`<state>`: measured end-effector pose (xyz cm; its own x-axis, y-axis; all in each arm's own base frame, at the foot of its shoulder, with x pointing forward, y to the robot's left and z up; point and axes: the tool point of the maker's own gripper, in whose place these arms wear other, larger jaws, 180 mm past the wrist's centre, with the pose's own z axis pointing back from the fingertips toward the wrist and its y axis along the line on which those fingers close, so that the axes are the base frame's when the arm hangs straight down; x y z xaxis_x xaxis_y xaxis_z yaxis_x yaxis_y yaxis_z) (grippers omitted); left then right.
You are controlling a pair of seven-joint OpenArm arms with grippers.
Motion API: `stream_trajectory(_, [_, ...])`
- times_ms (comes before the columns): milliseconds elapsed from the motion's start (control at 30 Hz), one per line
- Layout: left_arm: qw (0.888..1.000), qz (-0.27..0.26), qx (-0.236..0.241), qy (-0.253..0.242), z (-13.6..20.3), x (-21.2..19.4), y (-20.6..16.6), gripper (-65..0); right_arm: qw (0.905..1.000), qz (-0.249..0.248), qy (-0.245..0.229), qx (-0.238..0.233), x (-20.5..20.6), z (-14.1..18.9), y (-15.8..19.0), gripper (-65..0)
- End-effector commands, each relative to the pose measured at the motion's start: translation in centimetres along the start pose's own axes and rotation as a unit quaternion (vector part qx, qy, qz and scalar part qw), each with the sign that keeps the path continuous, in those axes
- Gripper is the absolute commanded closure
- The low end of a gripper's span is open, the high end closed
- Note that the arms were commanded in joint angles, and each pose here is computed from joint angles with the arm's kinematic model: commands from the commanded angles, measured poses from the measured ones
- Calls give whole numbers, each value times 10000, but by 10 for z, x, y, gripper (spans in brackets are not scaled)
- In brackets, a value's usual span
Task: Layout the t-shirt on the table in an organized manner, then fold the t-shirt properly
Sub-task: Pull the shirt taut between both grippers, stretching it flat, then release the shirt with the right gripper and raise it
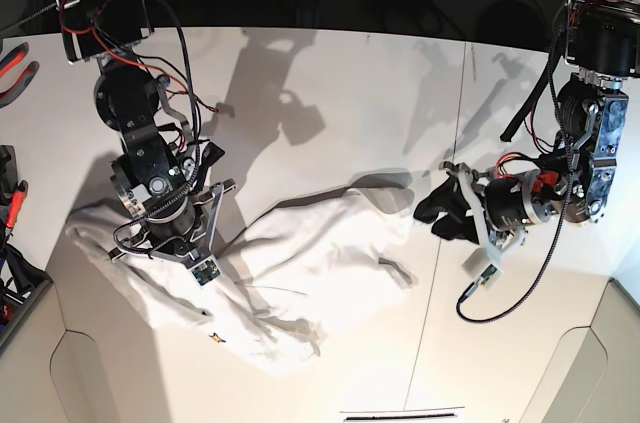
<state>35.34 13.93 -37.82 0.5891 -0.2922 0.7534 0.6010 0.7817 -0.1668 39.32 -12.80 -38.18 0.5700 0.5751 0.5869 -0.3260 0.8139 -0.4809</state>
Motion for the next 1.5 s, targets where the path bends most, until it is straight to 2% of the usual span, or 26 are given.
stream_trajectory(0, [9992, -130, 18, -380, 3, 28, 3, -304, 9998, 20, -71, -166, 8, 5, -15, 0])
stream_trajectory(100, [9991, -219, 32, -356, -5, 31, -3, -304, 9998, 101, 152, 0, -4, 9, -12, 0])
stream_trajectory(300, [9992, -203, -81, -333, -20, 29, -20, -304, 9995, 52, 207, 215, -12, 9, -9, 0])
stream_trajectory(433, [9987, -501, 59, -5, -30, 12, -19, -311, 9990, 37, 198, 403, -12, 10, -3, 0])
stream_trajectory(533, [9975, -582, 310, 253, -44, -7, -14, -360, 9980, -4, 158, 605, -11, 10, 5, 0])
stream_trajectory(667, [9931, -729, 690, 608, -61, -29, -6, -360, 9976, -17, 146, 672, -10, 11, 7, 0])
stream_trajectory(700, [9912, -771, 850, 660, -62, -32, -1, -342, 9976, -18, 148, 671, -10, 11, 7, 0])
stream_trajectory(733, [9888, -820, 1015, 728, -62, -34, 6, -279, 9976, -17, 148, 672, -10, 11, 7, 0])
stream_trajectory(800, [9835, -996, 1231, 874, -58, -37, 16, -63, 9977, -7, 151, 661, -10, 11, 6, 0])
stream_trajectory(833, [9794, -1071, 1403, 982, -54, -39, 25, 0, 9978, 3, 153, 645, -11, 10, 4, 0])
stream_trajectory(933, [9609, -1356, 2063, 1257, -30, -44, 64, 0, 9980, 123, 174, 602, -14, 10, -3, 0])
stream_trajectory(1033, [9407, -1507, 2753, 1290, 3, -39, 108, 0, 9974, 374, 212, 586, -21, 10, -16, 0])
stream_trajectory(1133, [9274, -1556, 3173, 1230, 30, -33, 137, 0, 9973, 428, 163, 565, -26, 9, -30, 0])
stream_trajectory(1467, [9142, -1446, 3679, 896, 63, -2, 171, 0, 9965, 671, 146, 477, -38, 11, -57, 0])
